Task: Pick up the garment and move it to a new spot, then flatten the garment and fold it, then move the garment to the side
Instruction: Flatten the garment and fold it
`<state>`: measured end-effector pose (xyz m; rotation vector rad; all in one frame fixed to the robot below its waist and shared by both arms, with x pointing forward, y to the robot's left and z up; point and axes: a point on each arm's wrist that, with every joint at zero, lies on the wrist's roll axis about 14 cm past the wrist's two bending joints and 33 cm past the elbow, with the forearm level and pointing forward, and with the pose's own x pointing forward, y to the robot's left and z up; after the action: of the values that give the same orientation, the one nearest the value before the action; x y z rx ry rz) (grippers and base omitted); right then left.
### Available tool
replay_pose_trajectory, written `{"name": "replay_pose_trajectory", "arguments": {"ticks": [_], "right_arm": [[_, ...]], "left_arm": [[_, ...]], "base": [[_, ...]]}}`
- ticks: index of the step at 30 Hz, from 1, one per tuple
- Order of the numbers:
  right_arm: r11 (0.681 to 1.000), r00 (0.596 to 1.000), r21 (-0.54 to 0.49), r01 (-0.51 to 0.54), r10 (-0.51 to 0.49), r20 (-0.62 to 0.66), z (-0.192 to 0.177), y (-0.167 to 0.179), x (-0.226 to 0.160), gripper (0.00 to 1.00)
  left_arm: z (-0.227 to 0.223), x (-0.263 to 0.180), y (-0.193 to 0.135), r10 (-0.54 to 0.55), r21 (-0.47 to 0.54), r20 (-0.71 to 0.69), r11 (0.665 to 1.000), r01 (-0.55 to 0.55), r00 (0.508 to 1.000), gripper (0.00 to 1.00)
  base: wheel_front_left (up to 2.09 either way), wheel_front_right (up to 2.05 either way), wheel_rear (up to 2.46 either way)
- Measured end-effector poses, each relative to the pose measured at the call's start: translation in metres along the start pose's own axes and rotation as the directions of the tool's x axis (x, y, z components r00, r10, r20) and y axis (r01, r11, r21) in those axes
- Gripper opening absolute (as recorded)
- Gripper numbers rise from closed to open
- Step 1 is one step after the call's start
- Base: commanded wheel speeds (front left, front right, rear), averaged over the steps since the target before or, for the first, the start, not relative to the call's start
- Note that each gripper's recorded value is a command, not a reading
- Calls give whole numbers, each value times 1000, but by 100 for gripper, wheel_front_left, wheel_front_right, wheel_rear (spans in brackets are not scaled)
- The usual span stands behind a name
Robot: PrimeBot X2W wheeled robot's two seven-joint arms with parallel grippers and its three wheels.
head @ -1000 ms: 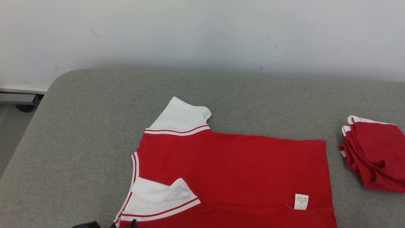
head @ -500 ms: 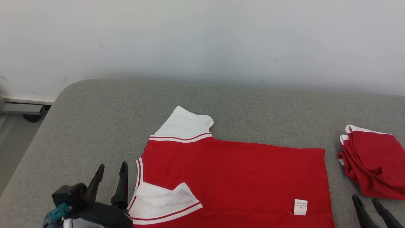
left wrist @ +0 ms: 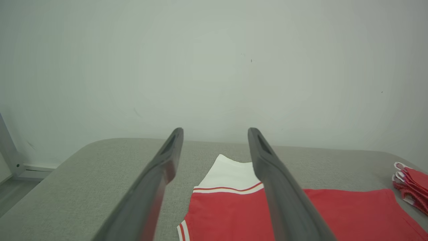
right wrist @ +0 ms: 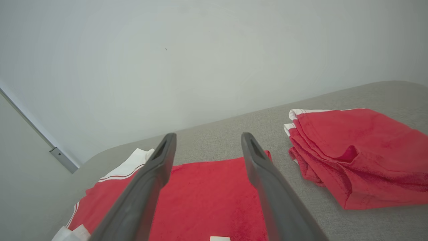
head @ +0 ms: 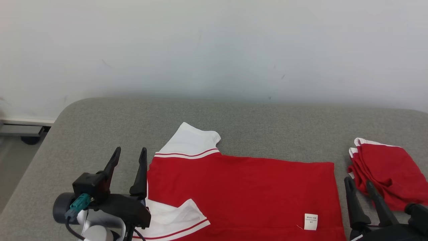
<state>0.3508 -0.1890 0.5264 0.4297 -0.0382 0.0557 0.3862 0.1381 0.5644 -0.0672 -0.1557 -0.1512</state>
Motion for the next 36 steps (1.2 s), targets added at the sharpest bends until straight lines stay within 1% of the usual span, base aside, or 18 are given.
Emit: {"name": "replay_pose_trajectory", "arguments": {"ticks": [3, 9, 12, 16, 36], "right_arm": [[1000, 1000, -2, -6, 6, -4, -5, 5, -3, 100], [999, 999, -31, 31, -31, -11, -10, -4, -10, 100], [998, 999, -34, 51, -51, -6, -10, -9, -14, 100], [997, 997, -36, 72, -72, -12, -13, -16, -20, 100], [996, 997, -46, 73, -73, -11, -15, -16, -18, 100]], "left_arm": [[-9, -1, -2, -1, 9, -30, 1000, 1, 1000, 100], [-49, -18, -4, -9, 19, -170, 1000, 13, 985, 100], [-62, -24, -5, -9, 17, -212, 1000, 12, 977, 100], [-66, -24, -6, -11, 16, -230, 1000, 15, 973, 100], [-76, -23, -7, 7, 2, -265, 1000, -7, 964, 100]], "base": [[0, 0, 0], [0, 0, 0], [0, 0, 0], [0, 0, 0], [0, 0, 0]]}}
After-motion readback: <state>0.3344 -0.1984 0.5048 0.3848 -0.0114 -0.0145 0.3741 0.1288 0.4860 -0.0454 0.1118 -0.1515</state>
